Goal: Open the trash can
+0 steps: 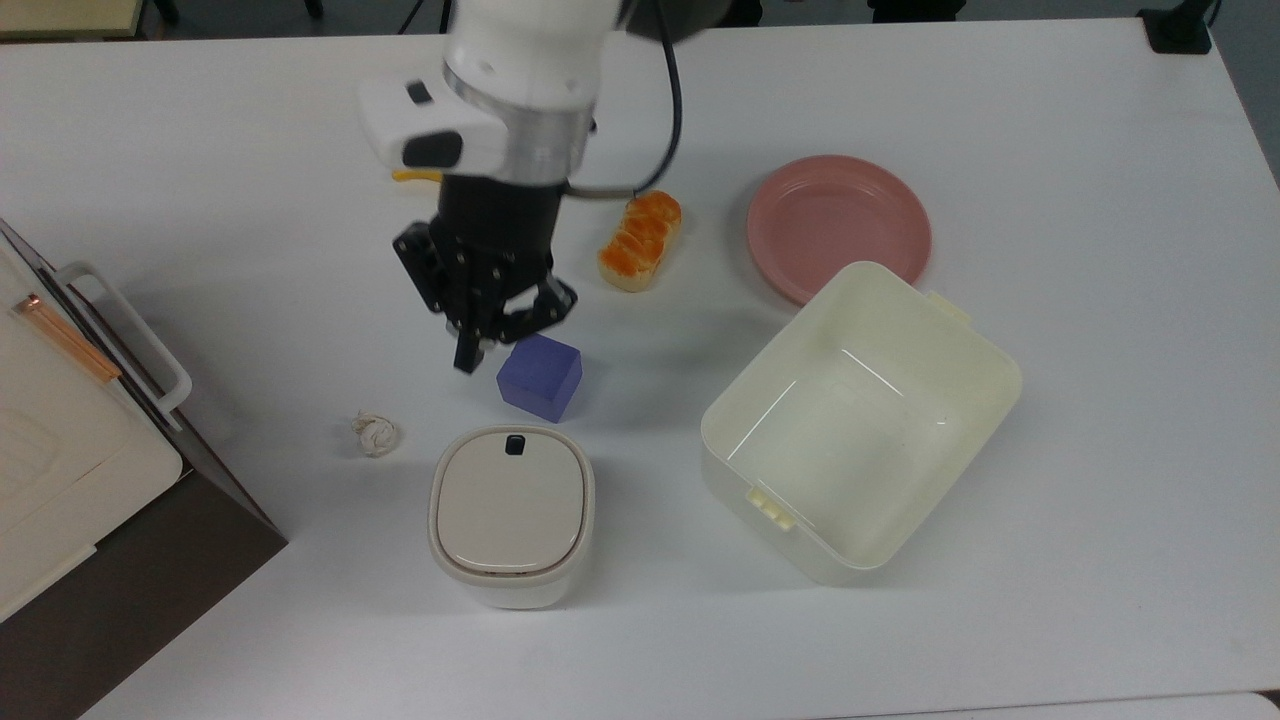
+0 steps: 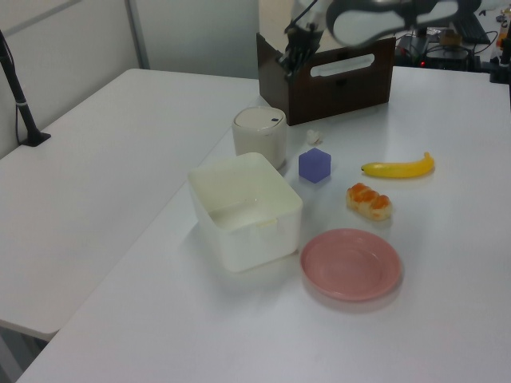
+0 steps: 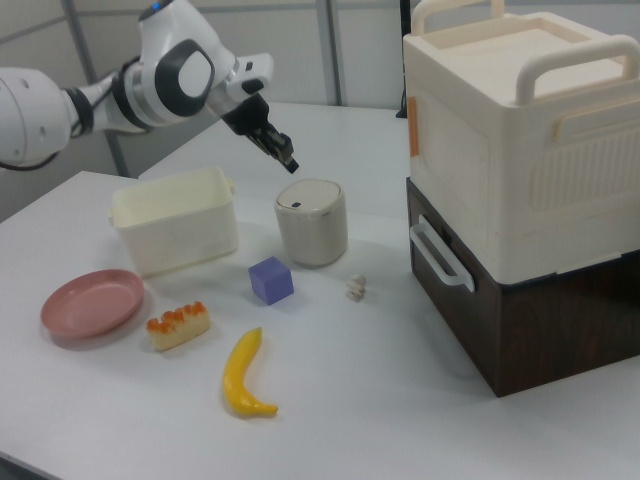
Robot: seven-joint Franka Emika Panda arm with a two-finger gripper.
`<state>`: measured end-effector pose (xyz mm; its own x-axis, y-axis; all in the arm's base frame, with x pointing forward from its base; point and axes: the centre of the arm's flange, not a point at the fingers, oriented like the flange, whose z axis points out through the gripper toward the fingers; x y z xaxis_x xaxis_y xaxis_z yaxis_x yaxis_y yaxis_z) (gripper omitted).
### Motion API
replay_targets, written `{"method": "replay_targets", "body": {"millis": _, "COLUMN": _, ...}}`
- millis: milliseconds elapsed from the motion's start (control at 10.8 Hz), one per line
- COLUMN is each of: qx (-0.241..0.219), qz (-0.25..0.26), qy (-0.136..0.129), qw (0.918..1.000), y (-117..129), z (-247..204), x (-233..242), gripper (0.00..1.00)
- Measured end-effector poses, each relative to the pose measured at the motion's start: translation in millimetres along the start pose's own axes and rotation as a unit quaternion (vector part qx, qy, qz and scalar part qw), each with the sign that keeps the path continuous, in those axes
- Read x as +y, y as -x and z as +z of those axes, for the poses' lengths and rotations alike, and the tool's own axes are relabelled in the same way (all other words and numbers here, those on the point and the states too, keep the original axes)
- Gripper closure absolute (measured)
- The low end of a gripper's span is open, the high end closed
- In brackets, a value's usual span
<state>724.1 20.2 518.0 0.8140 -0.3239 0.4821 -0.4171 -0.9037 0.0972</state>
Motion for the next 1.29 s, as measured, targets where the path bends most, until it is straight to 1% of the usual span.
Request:
{"method": "replay_targets", "body": {"millis": 92, "qx": 0.017, "qz": 0.012, "qy": 0.018, "qw": 0.9996, "y": 1.7, "z": 15.0, "x": -11.4, "gripper": 0.99}}
{"method": "replay_targets", "body": {"millis": 276, "qx": 0.034, "qz": 0.022, "qy": 0.04, "qw": 0.9984, "y": 4.8, "z": 36.3, "x": -27.3, "gripper": 0.99}}
{"method": "replay_targets", "body": {"millis": 461, "qx": 0.038, "qz": 0.009, "qy": 0.048, "qw": 0.9981, "y": 8.8, "z": 43.4, "x": -37.7, "gripper": 0.99}}
{"method": "replay_targets", "body": {"millis": 737, "qx": 0.043, "qz": -0.025, "qy": 0.054, "qw": 0.9973, "y": 22.0, "z": 46.6, "x": -60.5, "gripper": 0.99}}
{"method": "replay_targets", "body": {"millis": 1014, "qx": 0.04, "qz": -0.033, "qy": 0.061, "qw": 0.9968, "y": 26.1, "z": 55.5, "x": -61.8, "gripper": 0.99}}
{"method": "replay_targets", "body": {"millis": 1290, "qx": 0.045, "qz": -0.046, "qy": 0.076, "qw": 0.995, "y": 27.9, "z": 60.7, "x": -60.0, "gripper": 0.99}}
